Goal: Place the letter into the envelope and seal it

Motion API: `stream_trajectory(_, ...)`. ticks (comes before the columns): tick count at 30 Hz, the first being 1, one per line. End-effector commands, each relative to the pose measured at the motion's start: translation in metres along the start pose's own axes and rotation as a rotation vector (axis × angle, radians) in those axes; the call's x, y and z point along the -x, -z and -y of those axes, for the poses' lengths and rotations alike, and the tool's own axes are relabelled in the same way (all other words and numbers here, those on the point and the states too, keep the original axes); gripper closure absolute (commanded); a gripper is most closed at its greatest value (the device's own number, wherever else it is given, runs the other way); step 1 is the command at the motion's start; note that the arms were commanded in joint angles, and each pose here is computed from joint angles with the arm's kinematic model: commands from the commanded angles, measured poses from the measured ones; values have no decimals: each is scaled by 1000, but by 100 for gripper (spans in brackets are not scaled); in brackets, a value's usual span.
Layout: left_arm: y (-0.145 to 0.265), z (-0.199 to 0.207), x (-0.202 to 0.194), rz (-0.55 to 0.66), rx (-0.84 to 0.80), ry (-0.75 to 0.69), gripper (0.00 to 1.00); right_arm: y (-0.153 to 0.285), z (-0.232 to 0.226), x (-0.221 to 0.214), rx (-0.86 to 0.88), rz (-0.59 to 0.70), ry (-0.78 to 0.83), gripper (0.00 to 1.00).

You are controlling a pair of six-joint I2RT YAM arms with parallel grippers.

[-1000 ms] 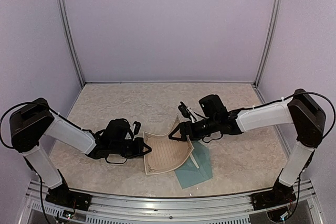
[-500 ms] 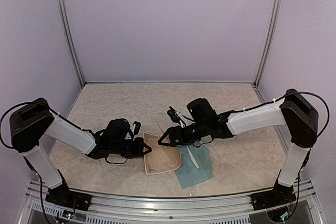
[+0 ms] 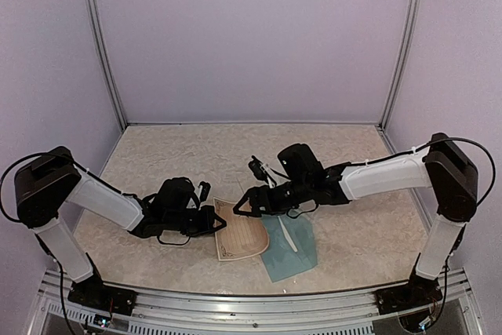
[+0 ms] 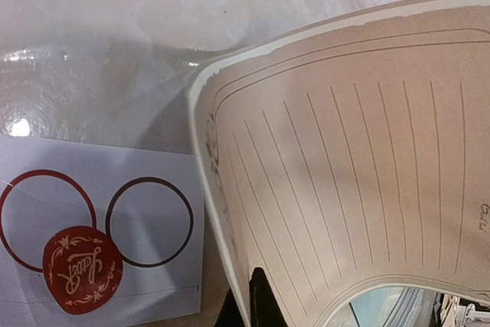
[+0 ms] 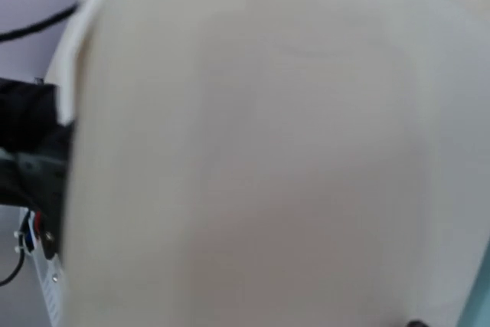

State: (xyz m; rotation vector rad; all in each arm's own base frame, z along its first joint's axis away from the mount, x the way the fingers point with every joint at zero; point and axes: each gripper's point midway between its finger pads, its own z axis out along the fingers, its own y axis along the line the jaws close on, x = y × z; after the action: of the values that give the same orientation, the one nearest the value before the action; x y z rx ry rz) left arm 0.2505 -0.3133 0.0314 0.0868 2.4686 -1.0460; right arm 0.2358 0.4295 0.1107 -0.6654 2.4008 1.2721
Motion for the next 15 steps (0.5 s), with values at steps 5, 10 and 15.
stream_trajectory(5,-3,3,4,9,-12,-1,100,16,-19,11,-11,36,0,14)
stream_trajectory(10,-2,2,3,8,-6,1,100,24,-30,17,-4,60,12,13)
stream_trajectory(15,-2,1,3,8,-2,4,100,34,-36,26,-16,93,22,14)
